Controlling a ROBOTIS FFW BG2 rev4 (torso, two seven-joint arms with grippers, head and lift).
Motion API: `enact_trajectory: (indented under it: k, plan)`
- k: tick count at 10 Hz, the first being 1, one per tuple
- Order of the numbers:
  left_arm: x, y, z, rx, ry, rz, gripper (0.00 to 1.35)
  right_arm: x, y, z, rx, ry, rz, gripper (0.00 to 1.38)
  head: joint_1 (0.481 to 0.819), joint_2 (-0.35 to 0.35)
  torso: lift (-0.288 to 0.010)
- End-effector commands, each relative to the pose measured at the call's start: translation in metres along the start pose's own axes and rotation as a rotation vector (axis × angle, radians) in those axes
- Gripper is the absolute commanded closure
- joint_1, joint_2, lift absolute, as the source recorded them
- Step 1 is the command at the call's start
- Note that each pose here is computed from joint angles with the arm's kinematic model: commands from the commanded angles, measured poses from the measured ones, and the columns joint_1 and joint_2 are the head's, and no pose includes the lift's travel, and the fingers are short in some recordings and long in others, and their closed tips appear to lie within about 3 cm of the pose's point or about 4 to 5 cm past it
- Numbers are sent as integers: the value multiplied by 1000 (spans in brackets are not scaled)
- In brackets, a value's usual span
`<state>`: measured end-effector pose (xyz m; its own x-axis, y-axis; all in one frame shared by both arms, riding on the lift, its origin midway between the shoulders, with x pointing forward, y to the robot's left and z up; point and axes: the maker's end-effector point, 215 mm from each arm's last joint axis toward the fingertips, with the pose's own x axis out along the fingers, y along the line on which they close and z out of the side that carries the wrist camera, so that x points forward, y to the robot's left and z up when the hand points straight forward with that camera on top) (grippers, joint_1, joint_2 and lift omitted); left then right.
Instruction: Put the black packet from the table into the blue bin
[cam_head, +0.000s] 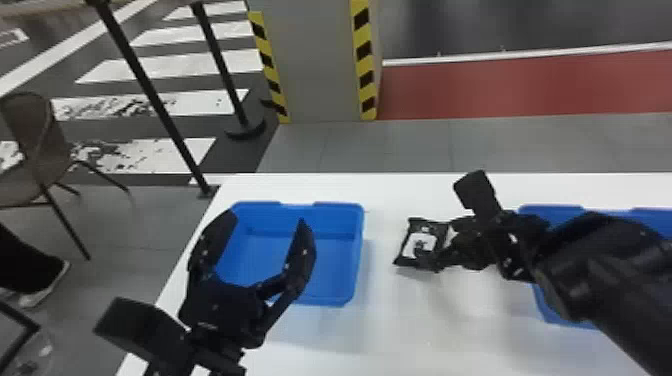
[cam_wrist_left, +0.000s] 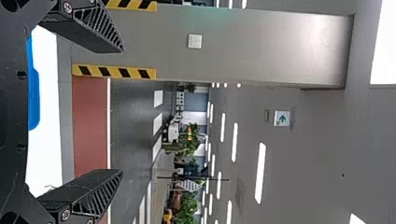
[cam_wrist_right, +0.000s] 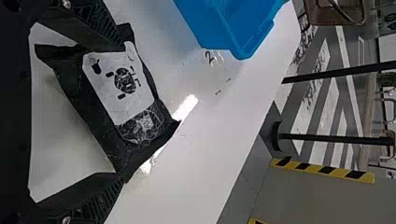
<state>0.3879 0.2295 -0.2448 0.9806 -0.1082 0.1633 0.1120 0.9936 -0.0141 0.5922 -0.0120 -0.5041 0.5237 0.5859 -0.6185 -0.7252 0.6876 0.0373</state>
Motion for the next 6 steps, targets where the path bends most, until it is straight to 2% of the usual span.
enact_trajectory:
  k: [1,2,6]
  plan:
    - [3,-6,2,-15,-8,-16,107,1,2,2,11,-6,10,68,695,242,-110]
    - [6,-7,4,-20,-16,-20,107,1,2,2,34,-11,19,79,695,241,-110]
    - [10,-6,9,-36,-36,-16,107,1,-4,1,46,0,25,156,695,229,-110]
